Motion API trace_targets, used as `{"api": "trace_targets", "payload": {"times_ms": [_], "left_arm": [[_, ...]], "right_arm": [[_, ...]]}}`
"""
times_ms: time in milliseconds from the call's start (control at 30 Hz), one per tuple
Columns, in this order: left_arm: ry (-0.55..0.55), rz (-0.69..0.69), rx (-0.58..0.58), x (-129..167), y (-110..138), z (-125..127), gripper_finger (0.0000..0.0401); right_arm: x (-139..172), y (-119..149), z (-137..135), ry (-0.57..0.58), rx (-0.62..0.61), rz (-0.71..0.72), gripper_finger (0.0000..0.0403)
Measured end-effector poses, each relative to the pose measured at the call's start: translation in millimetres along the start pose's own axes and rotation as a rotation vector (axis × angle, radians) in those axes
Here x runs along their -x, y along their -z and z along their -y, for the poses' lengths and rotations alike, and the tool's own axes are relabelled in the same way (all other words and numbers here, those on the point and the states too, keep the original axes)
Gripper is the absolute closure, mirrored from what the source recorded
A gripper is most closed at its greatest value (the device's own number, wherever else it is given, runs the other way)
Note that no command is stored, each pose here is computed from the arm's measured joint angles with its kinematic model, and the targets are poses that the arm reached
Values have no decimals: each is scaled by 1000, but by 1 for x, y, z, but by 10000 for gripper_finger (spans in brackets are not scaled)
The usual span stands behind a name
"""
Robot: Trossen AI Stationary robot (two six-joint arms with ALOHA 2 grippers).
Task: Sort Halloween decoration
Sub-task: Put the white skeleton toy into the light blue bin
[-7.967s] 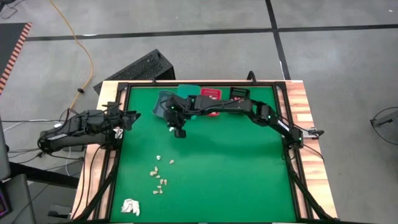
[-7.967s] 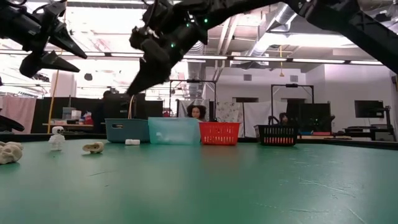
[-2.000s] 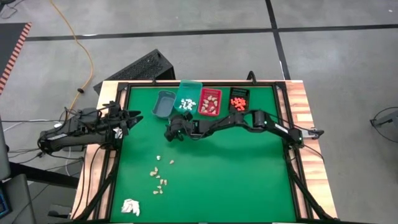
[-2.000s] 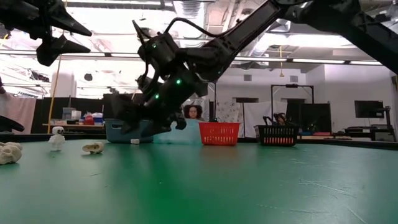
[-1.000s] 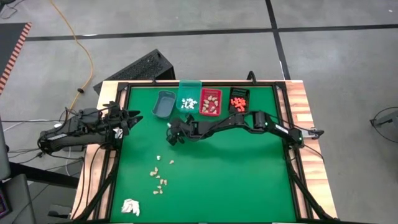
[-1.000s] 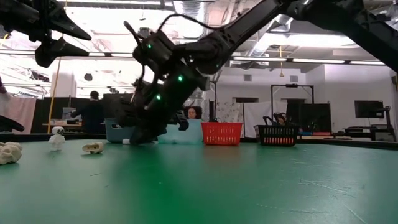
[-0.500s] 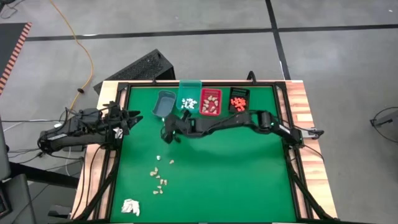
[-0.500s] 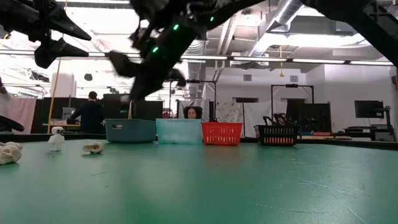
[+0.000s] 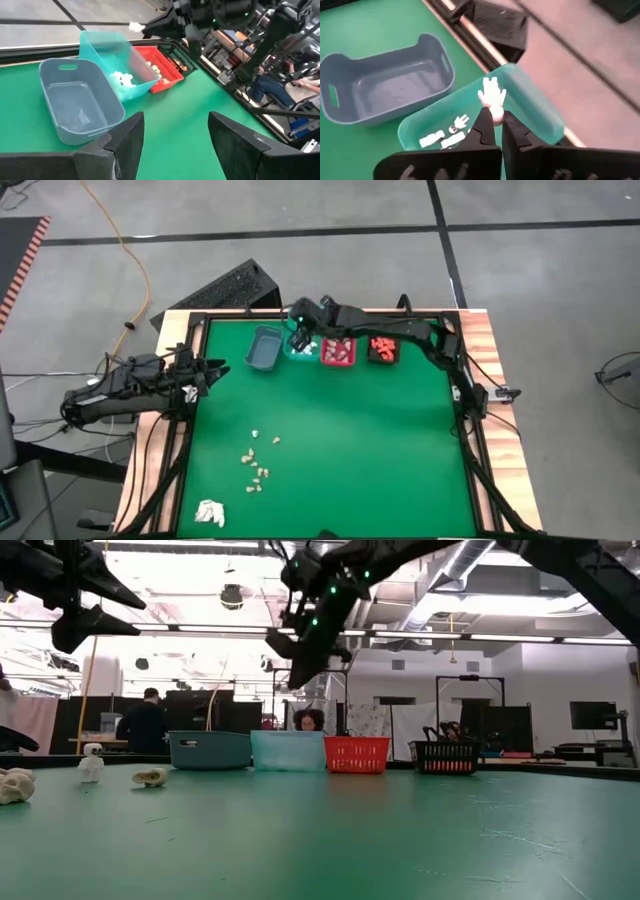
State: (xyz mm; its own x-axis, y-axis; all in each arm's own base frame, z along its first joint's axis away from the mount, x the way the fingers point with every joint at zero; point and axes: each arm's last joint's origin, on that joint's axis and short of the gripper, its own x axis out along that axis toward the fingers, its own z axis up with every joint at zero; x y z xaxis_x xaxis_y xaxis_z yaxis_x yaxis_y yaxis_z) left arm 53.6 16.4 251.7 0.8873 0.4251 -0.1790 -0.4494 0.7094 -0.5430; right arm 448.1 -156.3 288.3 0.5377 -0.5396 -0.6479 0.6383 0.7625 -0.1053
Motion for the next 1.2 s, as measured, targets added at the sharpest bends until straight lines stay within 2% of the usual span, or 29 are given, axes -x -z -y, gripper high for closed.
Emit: {"api": "trace_targets", "payload": {"times_ms": [100, 267, 533, 667, 867, 967, 1100, 1200], "left_arm": [[-1, -1, 3, 0, 0, 0, 191], [1, -1, 4, 0, 0, 0, 191], [-11, -17, -3, 0, 2, -1, 191], [-2, -27, -3, 0, 2, -1, 191], [11, -37, -3, 0, 2, -1, 191], [11, -36, -3, 0, 2, -1, 191], [12, -36, -3, 0, 2, -1, 191], [20, -42, -3, 0, 2, 0, 191]], "right_arm": [[-10, 5, 9, -53, -13, -61, 385], [-22, 14, 17, -40, -23, -137, 343], [-24, 15, 15, -89, -21, -149, 272], [-20, 14, 5, -196, 39, -142, 250], [-2, 10, -43, -533, 127, -36, 242], [15, 9, -77, -686, 230, 69, 243], [35, 15, -120, -771, 372, 200, 245], [39, 27, -150, -800, 419, 252, 245]]}}
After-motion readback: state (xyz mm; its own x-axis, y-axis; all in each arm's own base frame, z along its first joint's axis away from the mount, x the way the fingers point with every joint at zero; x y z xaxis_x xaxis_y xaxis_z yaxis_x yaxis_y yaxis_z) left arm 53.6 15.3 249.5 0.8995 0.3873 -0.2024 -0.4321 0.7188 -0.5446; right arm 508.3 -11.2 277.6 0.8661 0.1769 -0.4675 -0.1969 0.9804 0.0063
